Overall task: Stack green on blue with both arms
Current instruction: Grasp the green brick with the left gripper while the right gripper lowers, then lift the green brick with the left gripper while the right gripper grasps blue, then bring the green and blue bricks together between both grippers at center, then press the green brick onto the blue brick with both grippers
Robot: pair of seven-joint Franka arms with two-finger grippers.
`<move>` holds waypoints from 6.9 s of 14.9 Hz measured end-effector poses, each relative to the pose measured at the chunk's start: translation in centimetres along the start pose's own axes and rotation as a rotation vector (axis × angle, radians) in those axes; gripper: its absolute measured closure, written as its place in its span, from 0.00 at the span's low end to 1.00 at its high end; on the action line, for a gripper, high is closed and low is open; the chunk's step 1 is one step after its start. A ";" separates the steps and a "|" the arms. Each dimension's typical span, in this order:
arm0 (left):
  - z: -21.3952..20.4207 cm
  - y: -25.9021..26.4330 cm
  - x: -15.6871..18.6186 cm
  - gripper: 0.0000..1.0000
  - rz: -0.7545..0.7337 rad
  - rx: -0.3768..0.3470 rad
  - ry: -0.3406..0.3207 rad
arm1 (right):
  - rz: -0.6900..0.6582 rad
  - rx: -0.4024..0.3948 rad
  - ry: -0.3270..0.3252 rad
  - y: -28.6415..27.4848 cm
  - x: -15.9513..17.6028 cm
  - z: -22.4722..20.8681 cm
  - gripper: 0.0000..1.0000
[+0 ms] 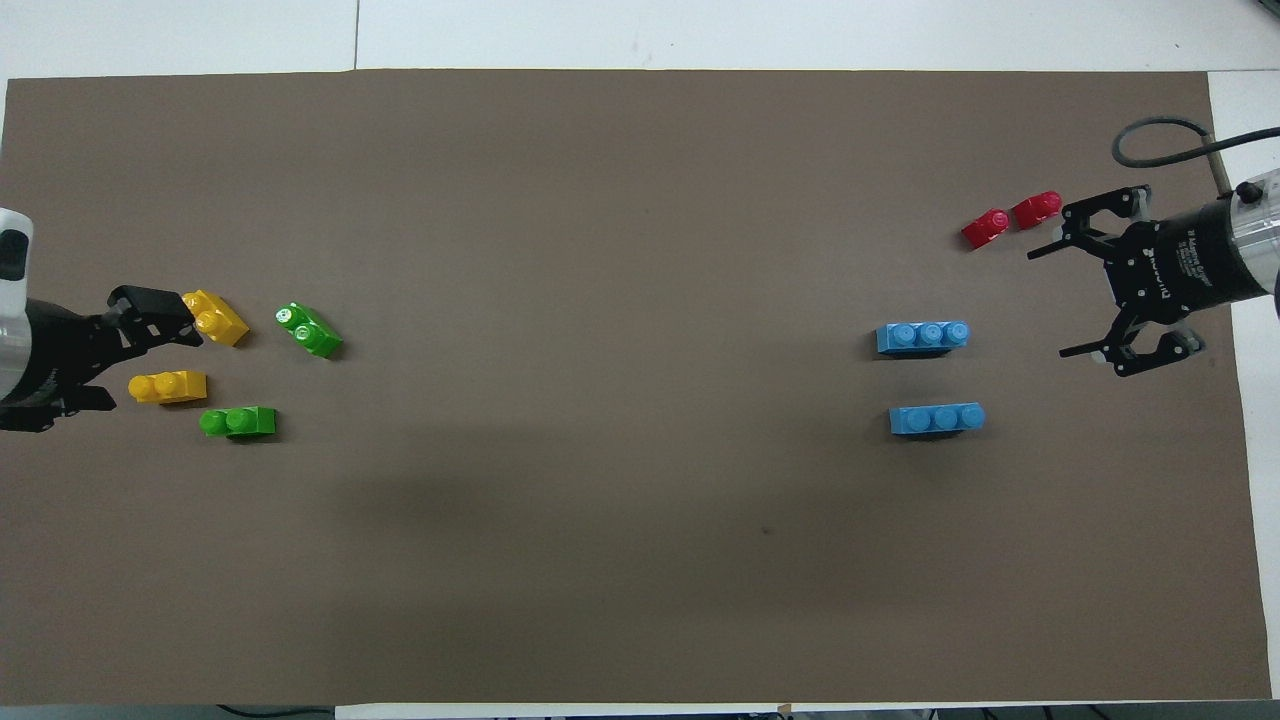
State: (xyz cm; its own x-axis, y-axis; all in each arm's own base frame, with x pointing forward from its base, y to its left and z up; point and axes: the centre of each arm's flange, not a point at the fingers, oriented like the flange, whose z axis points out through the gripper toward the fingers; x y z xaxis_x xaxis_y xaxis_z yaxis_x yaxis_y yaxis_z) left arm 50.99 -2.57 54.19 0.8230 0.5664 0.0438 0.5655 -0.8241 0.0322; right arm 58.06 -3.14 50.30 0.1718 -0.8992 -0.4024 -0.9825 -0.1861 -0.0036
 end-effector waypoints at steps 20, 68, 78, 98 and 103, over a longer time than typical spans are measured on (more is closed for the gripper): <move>21.9 3.1 5.6 0.00 -0.292 -0.051 0.014 | 0.235 -0.012 -0.086 -1.9 7.1 13.2 0.00; -2.7 12.4 -2.4 0.66 -0.794 0.010 -0.055 | 0.164 0.012 -0.151 -3.7 -15.7 17.4 0.65; -2.9 19.0 -10.8 0.66 -0.869 -0.020 -0.064 | 0.246 0.070 -0.094 -1.4 -22.3 27.4 0.65; 14.0 26.1 -22.0 0.66 -0.899 -0.003 -0.019 | 0.191 0.087 -0.139 -0.3 -23.2 35.1 0.65; 17.4 26.4 -21.7 0.66 -0.924 -0.002 0.012 | 0.198 0.100 -0.159 -0.1 -23.1 35.1 0.65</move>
State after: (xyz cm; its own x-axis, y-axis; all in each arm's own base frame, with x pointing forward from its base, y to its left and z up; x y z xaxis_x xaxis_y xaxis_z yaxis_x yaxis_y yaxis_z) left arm 48.98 -36.66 36.74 0.0446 0.9990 0.0100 0.9971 -0.0451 0.0606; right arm 51.72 31.53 27.40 -0.0298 -0.8393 -0.5429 -0.9994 0.0342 0.0020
